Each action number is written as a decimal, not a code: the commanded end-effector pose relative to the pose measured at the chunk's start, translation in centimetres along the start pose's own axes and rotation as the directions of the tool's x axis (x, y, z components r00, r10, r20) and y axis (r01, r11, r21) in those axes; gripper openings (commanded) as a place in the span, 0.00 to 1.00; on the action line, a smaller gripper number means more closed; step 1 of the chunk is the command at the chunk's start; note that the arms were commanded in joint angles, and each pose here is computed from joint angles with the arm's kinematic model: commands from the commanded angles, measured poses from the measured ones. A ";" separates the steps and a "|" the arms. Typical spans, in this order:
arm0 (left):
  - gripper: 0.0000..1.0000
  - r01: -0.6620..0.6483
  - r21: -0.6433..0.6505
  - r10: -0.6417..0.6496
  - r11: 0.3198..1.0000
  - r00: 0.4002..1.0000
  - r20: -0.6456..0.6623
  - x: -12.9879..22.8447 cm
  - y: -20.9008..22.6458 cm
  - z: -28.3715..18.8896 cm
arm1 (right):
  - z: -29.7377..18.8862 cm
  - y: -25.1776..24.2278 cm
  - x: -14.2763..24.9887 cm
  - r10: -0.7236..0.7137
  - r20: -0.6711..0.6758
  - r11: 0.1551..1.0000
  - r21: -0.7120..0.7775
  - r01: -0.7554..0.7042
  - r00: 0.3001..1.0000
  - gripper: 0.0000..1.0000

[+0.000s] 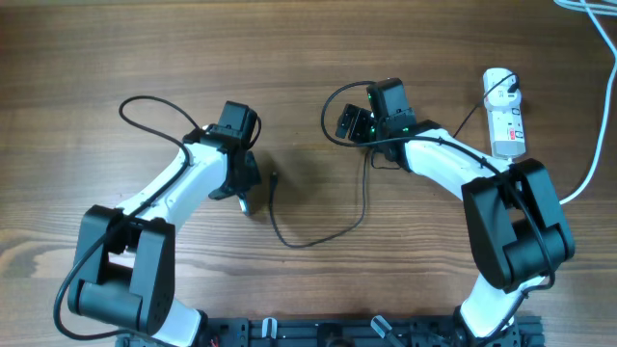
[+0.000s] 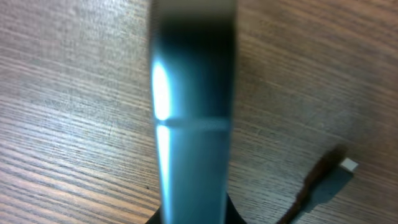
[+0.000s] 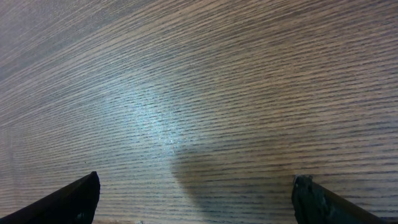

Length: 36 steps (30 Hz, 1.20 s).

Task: Plug charger to phone and switch on socket

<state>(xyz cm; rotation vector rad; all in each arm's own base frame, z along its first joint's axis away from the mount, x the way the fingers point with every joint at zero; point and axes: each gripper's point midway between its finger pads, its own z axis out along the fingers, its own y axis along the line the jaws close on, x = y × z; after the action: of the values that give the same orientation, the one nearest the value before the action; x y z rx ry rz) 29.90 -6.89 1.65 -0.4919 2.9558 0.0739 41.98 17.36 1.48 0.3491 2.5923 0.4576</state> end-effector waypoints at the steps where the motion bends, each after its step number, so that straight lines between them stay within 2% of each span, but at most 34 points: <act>1: 0.05 -0.013 0.008 0.013 1.000 1.000 0.014 0.0 0.0 -0.4 | 1.4 -2.6 2.7 0.013 -0.074 0.997 0.075 -0.008 0.997 1.00; 4: 0.12 -0.013 0.008 0.013 1.000 1.000 0.014 0.0 0.0 -0.4 | 1.4 -2.6 2.7 0.014 -0.074 0.997 0.075 -0.008 0.997 1.00; 8: 0.13 -0.012 0.012 0.012 1.000 1.000 0.020 -0.1 -0.1 -0.4 | 1.4 -2.6 2.7 0.013 -0.074 0.997 0.076 -0.008 0.997 1.00; 13: 0.09 -0.011 0.018 0.011 1.000 1.000 0.029 -0.3 -0.3 -0.4 | 1.4 -2.6 2.7 0.014 -0.074 0.997 0.075 -0.008 0.997 1.00; 15: 0.04 -0.012 0.018 0.011 1.000 0.999 0.030 -0.4 -0.3 -0.4 | 1.4 -2.6 2.7 0.013 -0.074 0.997 0.075 -0.008 0.997 0.99; 22: 0.04 -0.005 0.040 0.003 0.999 0.999 0.047 -0.9 -0.7 -0.5 | 1.4 -2.7 2.7 0.009 -0.076 0.997 0.077 -0.004 0.997 1.00; 24: 0.04 0.019 0.104 -0.024 0.994 0.998 0.051 -1.8 -1.3 -1.1 | 1.4 -2.7 2.8 0.009 -0.079 0.997 0.078 -0.003 0.997 1.00; 26: 0.04 0.037 0.225 -0.047 0.974 0.998 0.039 -2.8 -2.6 -2.3 | 1.4 -2.5 3.0 -0.014 -0.092 0.998 0.061 0.020 0.996 1.00; 27: 0.04 0.037 0.370 -0.051 0.928 0.998 0.027 -3.8 -3.9 -3.9 | 1.4 -1.6 3.2 -0.067 -0.110 0.998 0.011 0.069 0.992 0.99; 29: 0.04 0.035 0.537 -0.053 0.843 0.998 0.019 -5.0 -5.2 -6.0 | 1.4 -0.6 3.4 -0.104 -0.120 0.994 -0.048 0.099 0.987 0.96; 31: 0.04 0.049 0.748 -0.058 0.662 0.998 -0.013 -6.5 -6.1 -9.1 | 1.3 0.7 3.6 -0.163 -0.128 0.981 -0.129 0.147 0.978 0.91; 32: 0.04 0.072 0.837 -0.075 0.543 0.996 -0.037 -7.6 -5.3 -10.9 | 1.2 1.3 3.8 -0.184 -0.133 0.973 -0.162 0.162 0.974 0.90; 34: 0.04 0.109 0.866 -0.120 0.488 0.991 -0.057 -8.8 -3.4 -11.4 | 1.1 1.5 3.9 -0.185 -0.139 0.971 -0.176 0.160 0.973 0.90; 36: 0.04 0.111 0.873 -0.149 0.475 0.988 -0.045 -9.5 -1.7 -11.2 | 1.0 2.0 4.2 -0.188 -0.150 0.966 -0.208 0.155 0.971 0.88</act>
<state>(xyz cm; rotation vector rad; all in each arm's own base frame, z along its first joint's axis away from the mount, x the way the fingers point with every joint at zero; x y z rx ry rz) 37.95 -7.10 10.13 -0.5997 2.5570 -1.0607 41.18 19.75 1.73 0.0897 2.6081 0.6033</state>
